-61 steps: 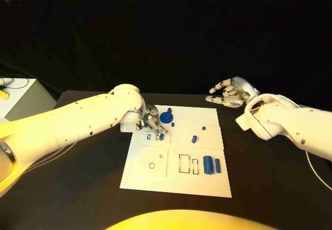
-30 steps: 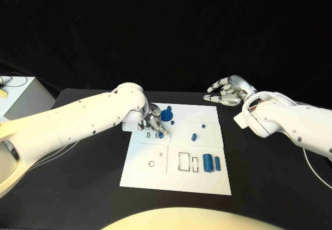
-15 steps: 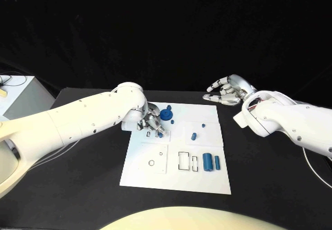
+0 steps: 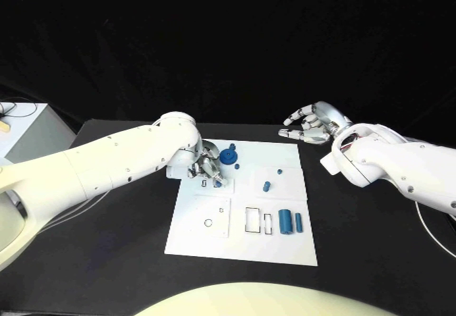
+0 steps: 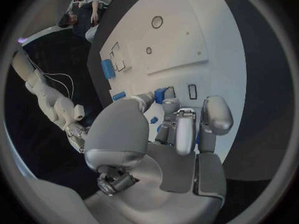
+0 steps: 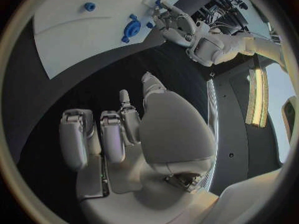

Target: Assemble the parts on the task board

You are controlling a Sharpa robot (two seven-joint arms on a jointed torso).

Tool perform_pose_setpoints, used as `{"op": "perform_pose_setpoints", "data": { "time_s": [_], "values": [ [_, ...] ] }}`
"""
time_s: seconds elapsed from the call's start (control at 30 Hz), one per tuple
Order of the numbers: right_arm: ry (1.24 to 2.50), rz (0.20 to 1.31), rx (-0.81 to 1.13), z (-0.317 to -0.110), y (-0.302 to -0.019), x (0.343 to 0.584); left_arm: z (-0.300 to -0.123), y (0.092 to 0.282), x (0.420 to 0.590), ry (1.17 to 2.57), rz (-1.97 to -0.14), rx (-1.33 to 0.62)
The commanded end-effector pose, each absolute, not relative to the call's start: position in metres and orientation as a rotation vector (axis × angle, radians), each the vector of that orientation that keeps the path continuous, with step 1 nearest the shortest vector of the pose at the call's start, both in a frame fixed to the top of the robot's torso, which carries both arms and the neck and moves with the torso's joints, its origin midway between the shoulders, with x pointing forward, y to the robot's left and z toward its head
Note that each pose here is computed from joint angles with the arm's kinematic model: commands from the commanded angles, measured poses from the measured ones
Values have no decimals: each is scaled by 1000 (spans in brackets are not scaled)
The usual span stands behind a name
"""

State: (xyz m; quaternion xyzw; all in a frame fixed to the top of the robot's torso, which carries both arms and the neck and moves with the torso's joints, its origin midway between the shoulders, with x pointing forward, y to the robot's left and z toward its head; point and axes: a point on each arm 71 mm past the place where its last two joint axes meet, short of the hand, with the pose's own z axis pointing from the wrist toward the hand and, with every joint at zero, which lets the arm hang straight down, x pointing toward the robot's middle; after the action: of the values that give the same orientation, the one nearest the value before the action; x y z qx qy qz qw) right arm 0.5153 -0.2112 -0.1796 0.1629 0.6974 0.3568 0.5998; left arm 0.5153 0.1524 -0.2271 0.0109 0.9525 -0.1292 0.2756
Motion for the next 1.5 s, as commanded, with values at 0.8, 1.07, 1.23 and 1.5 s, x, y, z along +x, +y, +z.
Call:
{"op": "perform_pose_setpoints", "data": {
  "time_s": [0.8, 1.07, 1.23, 1.5],
  "values": [
    [1629, 817, 368, -181, -217, 515, -220, 177, 511, 2473, -496, -238],
    [1630, 812, 370, -181, -219, 515, -217, 184, 506, 2426, -485, -278],
    [1631, 812, 370, -182, -219, 515, -215, 182, 503, 2383, -464, -239],
    [1633, 812, 370, -183, -218, 515, -224, 180, 496, 2332, -435, -201]
  ]
}}
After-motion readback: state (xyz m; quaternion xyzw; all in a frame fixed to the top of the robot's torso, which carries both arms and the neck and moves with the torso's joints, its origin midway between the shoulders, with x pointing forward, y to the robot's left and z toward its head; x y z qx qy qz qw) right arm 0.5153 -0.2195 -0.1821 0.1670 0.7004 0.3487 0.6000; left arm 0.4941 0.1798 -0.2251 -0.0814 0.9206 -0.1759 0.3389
